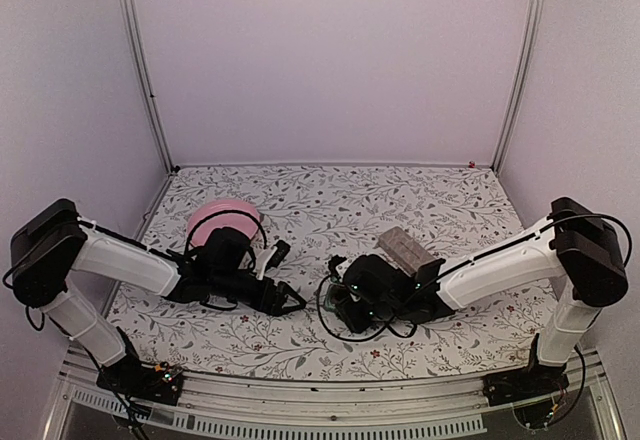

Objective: Organize the sunglasses
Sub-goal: Adjust the sunglasses in the sunglasses case, then close the case with sunglasses at the center of the board, then open the case with the sunglasses at the center of the board.

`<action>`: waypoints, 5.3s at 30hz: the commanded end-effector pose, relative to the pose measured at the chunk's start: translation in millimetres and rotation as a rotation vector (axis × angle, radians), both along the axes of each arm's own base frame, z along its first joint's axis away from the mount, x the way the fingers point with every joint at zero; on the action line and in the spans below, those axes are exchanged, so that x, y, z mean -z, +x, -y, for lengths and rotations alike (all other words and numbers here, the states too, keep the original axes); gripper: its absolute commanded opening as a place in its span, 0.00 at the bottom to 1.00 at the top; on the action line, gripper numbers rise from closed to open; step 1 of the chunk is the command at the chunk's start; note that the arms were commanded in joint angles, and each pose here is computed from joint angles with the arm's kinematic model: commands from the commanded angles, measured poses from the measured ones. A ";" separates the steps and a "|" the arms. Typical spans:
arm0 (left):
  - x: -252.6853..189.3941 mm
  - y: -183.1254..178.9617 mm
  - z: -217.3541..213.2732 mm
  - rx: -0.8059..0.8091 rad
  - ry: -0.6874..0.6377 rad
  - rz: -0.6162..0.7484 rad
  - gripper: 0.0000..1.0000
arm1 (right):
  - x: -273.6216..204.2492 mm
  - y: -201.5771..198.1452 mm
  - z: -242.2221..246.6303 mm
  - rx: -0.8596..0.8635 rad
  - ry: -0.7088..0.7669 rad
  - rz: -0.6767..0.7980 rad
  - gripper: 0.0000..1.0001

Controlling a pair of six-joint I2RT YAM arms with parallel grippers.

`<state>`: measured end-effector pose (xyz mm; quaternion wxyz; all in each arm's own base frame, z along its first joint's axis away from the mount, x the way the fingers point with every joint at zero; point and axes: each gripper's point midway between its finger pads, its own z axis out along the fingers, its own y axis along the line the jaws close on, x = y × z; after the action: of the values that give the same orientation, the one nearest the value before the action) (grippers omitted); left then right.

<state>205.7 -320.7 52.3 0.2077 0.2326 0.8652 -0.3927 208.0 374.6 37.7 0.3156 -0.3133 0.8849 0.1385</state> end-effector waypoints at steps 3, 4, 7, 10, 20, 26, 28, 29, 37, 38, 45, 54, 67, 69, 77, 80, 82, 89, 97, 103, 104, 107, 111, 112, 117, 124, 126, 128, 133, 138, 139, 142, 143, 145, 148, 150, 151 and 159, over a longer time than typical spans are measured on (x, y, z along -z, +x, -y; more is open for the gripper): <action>1.0 -2.3 4.1 0.022 -0.004 0.005 0.77 | -20.2 -3.4 7.0 -0.005 0.041 0.004 0.54; 1.1 -2.2 4.1 0.022 -0.004 0.006 0.77 | -25.4 -4.2 5.9 -0.009 0.060 0.005 0.55; 0.6 -1.5 4.8 0.020 -0.010 0.016 0.77 | -40.4 -6.6 6.3 -0.010 0.107 0.010 0.56; -1.7 -0.3 6.1 0.020 -0.025 0.030 0.77 | -60.4 -6.4 9.8 -0.003 0.154 0.024 0.57; -9.9 3.4 21.2 0.053 -0.009 0.146 0.77 | -100.5 22.7 56.5 0.091 0.237 0.028 0.62; -0.6 2.7 36.1 0.121 0.081 0.276 0.78 | -90.6 45.4 82.3 0.118 0.232 -0.032 0.66; 3.9 2.2 42.1 0.150 0.112 0.313 0.79 | -85.3 49.2 86.5 0.112 0.237 -0.059 0.66; 7.4 1.6 45.3 0.164 0.127 0.323 0.79 | -82.1 50.5 88.0 0.106 0.240 -0.075 0.66; 31.0 5.4 58.6 0.218 0.230 0.391 0.80 | -64.3 50.3 85.9 0.042 0.286 -0.174 0.64; 34.0 6.0 59.3 0.223 0.244 0.398 0.79 | -63.3 51.3 85.8 0.038 0.295 -0.182 0.64; 50.1 6.1 62.3 0.242 0.308 0.433 0.76 | -55.3 48.9 78.2 0.009 0.333 -0.231 0.53; 65.4 4.8 60.0 0.248 0.352 0.443 0.69 | -46.3 40.9 77.7 0.013 0.366 -0.270 0.38; 74.8 5.8 55.8 0.199 0.339 0.434 0.61 | -34.6 15.5 70.6 0.010 0.342 -0.262 0.26; 75.4 5.4 55.7 0.195 0.332 0.432 0.60 | -34.1 11.2 68.2 0.006 0.334 -0.255 0.25; 77.8 2.9 53.8 0.174 0.302 0.418 0.59 | -27.6 -3.1 61.3 0.007 0.303 -0.248 0.24; 77.8 1.7 53.2 0.167 0.290 0.412 0.58 | -21.5 -8.1 57.8 0.007 0.278 -0.249 0.24; 77.9 1.0 52.6 0.164 0.283 0.409 0.58 | -16.8 -10.2 57.6 0.011 0.261 -0.251 0.24; 79.3 -2.8 51.2 0.165 0.272 0.392 0.58 | -7.3 -16.1 55.1 0.018 0.236 -0.262 0.24; 77.6 -8.6 39.4 0.162 0.292 0.378 0.61 | -37.5 -9.0 61.1 0.028 0.258 -0.184 0.38; 75.1 -15.1 25.8 0.155 0.311 0.361 0.70 | -45.4 -6.7 76.2 0.011 0.174 -0.118 0.69; 73.5 -15.4 24.3 0.152 0.311 0.361 0.71 | -42.8 -7.7 77.4 -0.004 0.152 -0.116 0.75; 71.4 -16.5 21.2 0.149 0.314 0.361 0.73 | -33.4 -9.9 77.9 -0.047 0.091 -0.126 0.86; 67.8 -17.7 22.3 0.148 0.302 0.354 0.74 | -22.6 -8.9 73.3 -0.093 0.029 -0.132 0.95; 66.8 -17.8 22.9 0.146 0.297 0.351 0.74 | -20.6 -8.0 71.0 -0.104 0.019 -0.133 0.96; 65.6 -20.9 25.8 0.152 0.277 0.335 0.74 | -7.1 0.7 61.8 -0.139 -0.050 -0.131 0.96; 62.8 -22.2 26.3 0.152 0.266 0.332 0.74 | 9.9 6.8 53.3 -0.186 -0.124 -0.139 0.88; 62.4 -23.1 27.0 0.149 0.255 0.323 0.75 | 10.3 7.7 51.4 -0.191 -0.124 -0.137 0.82; 61.8 -24.3 28.2 0.145 0.240 0.312 0.75 | 9.6 8.3 50.7 -0.186 -0.113 -0.135 0.72; 54.4 -25.0 29.2 0.117 0.155 0.268 0.78 | -5.9 11.1 45.1 -0.139 -0.012 -0.138 0.51; 34.7 -18.5 33.3 0.071 -0.007 0.193 0.79 | -24.4 9.8 39.5 -0.072 0.150 -0.182 0.41; 29.7 -16.0 35.5 0.063 -0.041 0.179 0.79 | -27.1 9.3 38.0 -0.068 0.178 -0.189 0.40; 17.5 -7.1 41.3 0.030 -0.128 0.132 0.78 | -35.8 9.1 33.8 -0.032 0.269 -0.211 0.36; 14.2 -4.5 43.1 0.017 -0.158 0.109 0.77 | -37.4 9.2 33.3 -0.017 0.292 -0.218 0.36; 7.7 0.9 46.6 -0.005 -0.220 0.066 0.76 | -41.4 8.5 30.6 -0.004 0.334 -0.231 0.35; -1.8 5.3 54.8 -0.012 -0.310 0.021 0.75 | -40.8 9.2 30.3 0.016 0.348 -0.239 0.34; -4.2 8.4 59.3 -0.015 -0.350 -0.006 0.74 | -37.8 9.8 31.8 0.031 0.344 -0.240 0.33; -5.0 9.6 61.4 -0.016 -0.368 -0.021 0.74 | -36.9 9.3 31.9 0.033 0.344 -0.241 0.33; 0.5 15.1 73.1 -0.014 -0.429 -0.073 0.62 | -42.5 2.6 25.1 0.011 0.416 -0.253 0.32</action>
<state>218.1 -388.7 42.9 0.2305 0.1729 0.7871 -0.5454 208.3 333.4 51.3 0.2315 -0.2251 0.8980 0.2990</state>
